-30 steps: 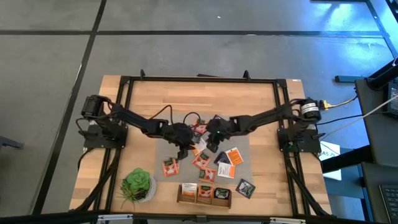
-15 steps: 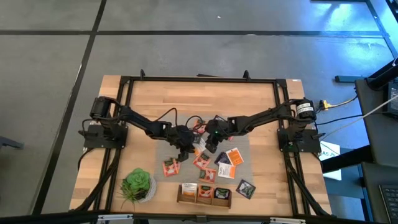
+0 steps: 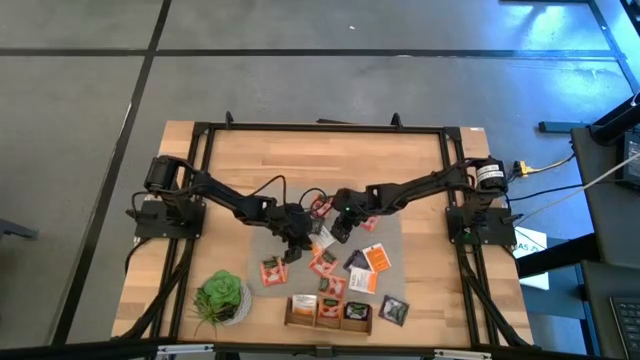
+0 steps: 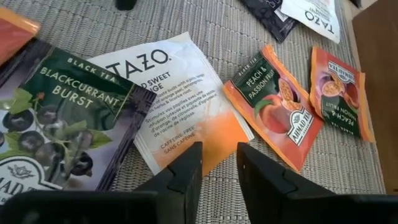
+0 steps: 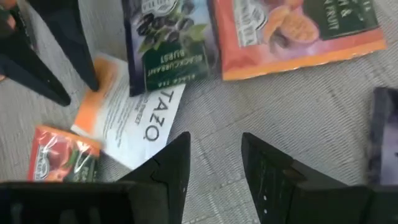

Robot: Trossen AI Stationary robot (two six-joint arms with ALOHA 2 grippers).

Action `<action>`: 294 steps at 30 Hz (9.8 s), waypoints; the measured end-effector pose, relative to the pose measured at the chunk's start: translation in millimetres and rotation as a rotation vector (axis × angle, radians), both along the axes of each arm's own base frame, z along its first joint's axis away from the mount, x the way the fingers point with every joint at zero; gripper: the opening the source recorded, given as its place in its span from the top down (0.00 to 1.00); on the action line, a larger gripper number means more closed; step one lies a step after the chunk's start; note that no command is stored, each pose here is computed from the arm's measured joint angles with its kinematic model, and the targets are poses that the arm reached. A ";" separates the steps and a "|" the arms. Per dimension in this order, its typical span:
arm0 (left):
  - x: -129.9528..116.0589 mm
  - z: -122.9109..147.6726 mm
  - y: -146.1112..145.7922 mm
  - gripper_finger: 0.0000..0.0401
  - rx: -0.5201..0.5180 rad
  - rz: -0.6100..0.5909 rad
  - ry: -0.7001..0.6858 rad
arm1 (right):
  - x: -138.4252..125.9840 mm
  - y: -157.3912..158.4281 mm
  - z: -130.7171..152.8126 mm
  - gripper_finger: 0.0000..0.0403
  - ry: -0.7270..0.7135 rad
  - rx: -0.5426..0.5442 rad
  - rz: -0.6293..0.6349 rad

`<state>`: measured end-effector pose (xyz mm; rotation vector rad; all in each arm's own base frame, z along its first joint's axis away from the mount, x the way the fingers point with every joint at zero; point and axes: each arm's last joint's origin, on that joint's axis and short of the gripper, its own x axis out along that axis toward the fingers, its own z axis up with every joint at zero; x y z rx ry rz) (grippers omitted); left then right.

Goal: Pick & Place Tea
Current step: Put the white and orange tea bag into the left section of the wooden organizer, then put the orange tea bag into the middle section of the wooden organizer

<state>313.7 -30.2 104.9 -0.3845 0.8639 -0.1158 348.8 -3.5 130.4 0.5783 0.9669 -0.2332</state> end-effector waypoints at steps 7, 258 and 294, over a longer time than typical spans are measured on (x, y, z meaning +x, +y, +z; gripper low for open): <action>-0.2 -0.7 2.7 0.76 0.019 -0.029 -0.006 | 0.0 -7.1 0.1 0.64 -0.003 -0.012 -0.005; -53.6 97.6 16.1 0.95 0.382 0.191 -0.066 | 53.9 218.5 77.4 0.98 -0.127 -0.232 0.599; -47.9 103.5 12.1 0.95 0.283 0.117 -0.154 | -17.1 153.2 107.0 0.60 -0.122 -0.421 0.482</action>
